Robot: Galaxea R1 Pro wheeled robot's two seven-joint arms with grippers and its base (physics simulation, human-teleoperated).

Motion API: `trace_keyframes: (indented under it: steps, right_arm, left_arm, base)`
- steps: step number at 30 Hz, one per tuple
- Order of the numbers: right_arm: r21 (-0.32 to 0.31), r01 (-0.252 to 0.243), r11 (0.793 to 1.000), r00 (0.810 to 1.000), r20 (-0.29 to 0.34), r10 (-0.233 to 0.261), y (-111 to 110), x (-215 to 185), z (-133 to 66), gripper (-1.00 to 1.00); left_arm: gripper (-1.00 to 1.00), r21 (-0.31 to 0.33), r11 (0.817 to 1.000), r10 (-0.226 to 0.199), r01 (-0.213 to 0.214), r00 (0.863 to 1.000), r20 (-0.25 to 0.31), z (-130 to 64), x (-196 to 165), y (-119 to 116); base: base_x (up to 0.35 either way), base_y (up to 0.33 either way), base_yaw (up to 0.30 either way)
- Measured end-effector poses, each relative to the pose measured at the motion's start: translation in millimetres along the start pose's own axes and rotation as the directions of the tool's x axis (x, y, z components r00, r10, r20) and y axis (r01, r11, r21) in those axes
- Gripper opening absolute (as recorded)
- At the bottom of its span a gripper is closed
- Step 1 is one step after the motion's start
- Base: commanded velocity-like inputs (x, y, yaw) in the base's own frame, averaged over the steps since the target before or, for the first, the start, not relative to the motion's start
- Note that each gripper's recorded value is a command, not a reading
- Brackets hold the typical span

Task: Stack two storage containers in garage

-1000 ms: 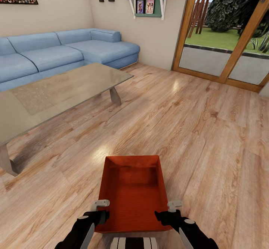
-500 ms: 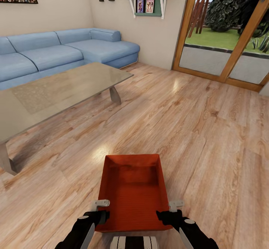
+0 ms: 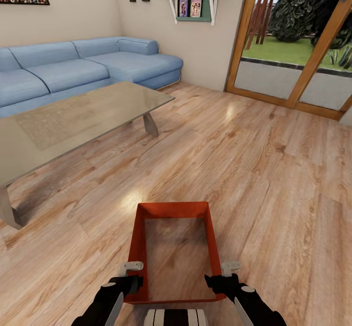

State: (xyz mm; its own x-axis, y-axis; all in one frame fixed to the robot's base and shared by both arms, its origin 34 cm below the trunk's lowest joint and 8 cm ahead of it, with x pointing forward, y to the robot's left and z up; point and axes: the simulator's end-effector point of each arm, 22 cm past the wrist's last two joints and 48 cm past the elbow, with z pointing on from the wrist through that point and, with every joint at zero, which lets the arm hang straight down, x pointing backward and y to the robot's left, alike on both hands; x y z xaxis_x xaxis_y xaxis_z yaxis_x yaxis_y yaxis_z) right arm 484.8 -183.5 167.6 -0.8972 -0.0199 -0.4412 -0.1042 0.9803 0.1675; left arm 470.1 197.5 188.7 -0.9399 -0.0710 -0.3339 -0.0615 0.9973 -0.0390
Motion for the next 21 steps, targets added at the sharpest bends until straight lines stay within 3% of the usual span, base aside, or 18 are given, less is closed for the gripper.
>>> trace_keyframes:
  steps: [14, 15, 16, 20, 21]
  right_arm:
    - [0.004, -0.003, 1.0, 1.0, 0.0, 0.003, -0.4, 0.0, 0.0, 1.0]
    - [0.004, -0.003, 1.0, 1.0, 0.0, 0.003, -0.4, 0.0, 0.0, -1.0]
    - [0.004, -0.003, 1.0, 1.0, 0.0, 0.003, -0.7, 0.0, 0.0, -1.0]
    - [0.015, 0.001, 1.0, 1.0, 0.004, -0.001, -5.5, -1.4, -0.3, -1.0]
    - [0.013, 0.002, 1.0, 1.0, 0.004, -0.002, -5.9, -1.3, -0.4, -1.0]
  left_arm:
    - [1.0, -0.005, 1.0, 0.003, -0.003, 1.0, 0.0, 0.3, 0.3, 3.3]
    - [1.0, -0.006, 1.0, 0.003, -0.003, 1.0, 0.0, 0.3, 0.3, 3.8]
    - [-1.0, -0.006, 1.0, 0.003, -0.003, 1.0, 0.0, 0.3, 0.3, 4.3]
    - [-1.0, -0.013, 1.0, 0.007, -0.007, 1.0, 0.0, 0.8, 0.2, 9.5]
    - [-1.0, 0.002, 1.0, -0.008, 0.008, 1.0, 0.0, 0.9, 0.3, 6.1]
  base:
    - [0.0, 0.0, 0.0]
    - [0.0, 0.0, 0.0]
    - [0.0, 0.0, 0.0]
    - [0.0, 0.0, 0.0]
    - [0.0, 0.0, 0.0]
